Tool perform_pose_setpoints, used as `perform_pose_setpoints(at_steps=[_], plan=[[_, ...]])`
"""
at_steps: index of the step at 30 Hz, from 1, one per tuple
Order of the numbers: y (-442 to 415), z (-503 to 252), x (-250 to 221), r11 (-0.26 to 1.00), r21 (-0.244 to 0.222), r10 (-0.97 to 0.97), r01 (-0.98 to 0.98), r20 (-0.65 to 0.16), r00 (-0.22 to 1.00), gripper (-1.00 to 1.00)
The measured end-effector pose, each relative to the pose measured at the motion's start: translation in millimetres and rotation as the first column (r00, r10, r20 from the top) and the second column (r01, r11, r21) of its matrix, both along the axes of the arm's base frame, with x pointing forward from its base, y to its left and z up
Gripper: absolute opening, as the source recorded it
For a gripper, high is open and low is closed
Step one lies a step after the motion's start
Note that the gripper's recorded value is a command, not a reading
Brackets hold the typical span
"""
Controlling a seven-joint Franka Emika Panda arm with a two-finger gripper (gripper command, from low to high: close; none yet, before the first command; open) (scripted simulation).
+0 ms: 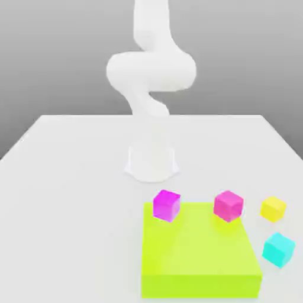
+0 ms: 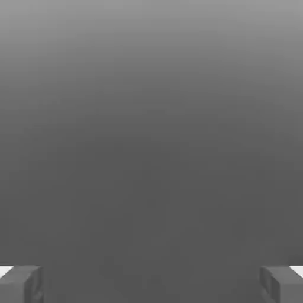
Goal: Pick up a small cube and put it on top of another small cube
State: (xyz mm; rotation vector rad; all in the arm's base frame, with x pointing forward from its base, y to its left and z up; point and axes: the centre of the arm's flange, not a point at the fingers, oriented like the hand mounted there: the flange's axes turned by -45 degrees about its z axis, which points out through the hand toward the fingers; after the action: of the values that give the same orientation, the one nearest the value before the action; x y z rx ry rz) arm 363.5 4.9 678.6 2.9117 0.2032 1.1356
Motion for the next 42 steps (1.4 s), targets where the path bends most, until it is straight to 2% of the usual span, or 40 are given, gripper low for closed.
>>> perform_pose_setpoints(at_steps=[4, 8, 12, 15, 18, 22, 26, 30, 33, 39, 40, 42], plan=[[16, -56, 24, 0.969, -0.105, 0.216, -0.226, -0.097, 0.972, 0.00], [39, -112, 39, 0.875, -0.181, 0.414, -0.449, -0.201, 0.888, 0.00], [66, -169, 44, 0.718, -0.228, 0.587, -0.658, -0.310, 0.748, 0.00], [87, -212, 42, 0.562, -0.242, 0.689, -0.791, -0.391, 0.610, 0.00], [109, -253, 34, 0.380, -0.238, 0.762, -0.894, -0.467, 0.448, 0.00], [135, -307, 15, 0.108, -0.204, 0.805, -0.973, -0.556, 0.207, 0.00], [157, -357, -11, -0.174, -0.145, 0.779, -0.974, -0.625, -0.046, 0.00], [172, -402, -44, -0.442, -0.066, 0.686, -0.894, -0.667, -0.290, 0.00], [178, -428, -53, -0.515, -0.039, 0.652, -0.856, -0.666, -0.362, 0.00], [178, -475, -55, -0.523, -0.037, 0.646, -0.852, -0.669, -0.368, 0.00], [177, -481, -55, -0.523, -0.037, 0.644, -0.852, -0.672, -0.366, -1.00], [177, -481, -55, -0.523, -0.037, 0.644, -0.851, -0.672, -0.366, -1.00]])
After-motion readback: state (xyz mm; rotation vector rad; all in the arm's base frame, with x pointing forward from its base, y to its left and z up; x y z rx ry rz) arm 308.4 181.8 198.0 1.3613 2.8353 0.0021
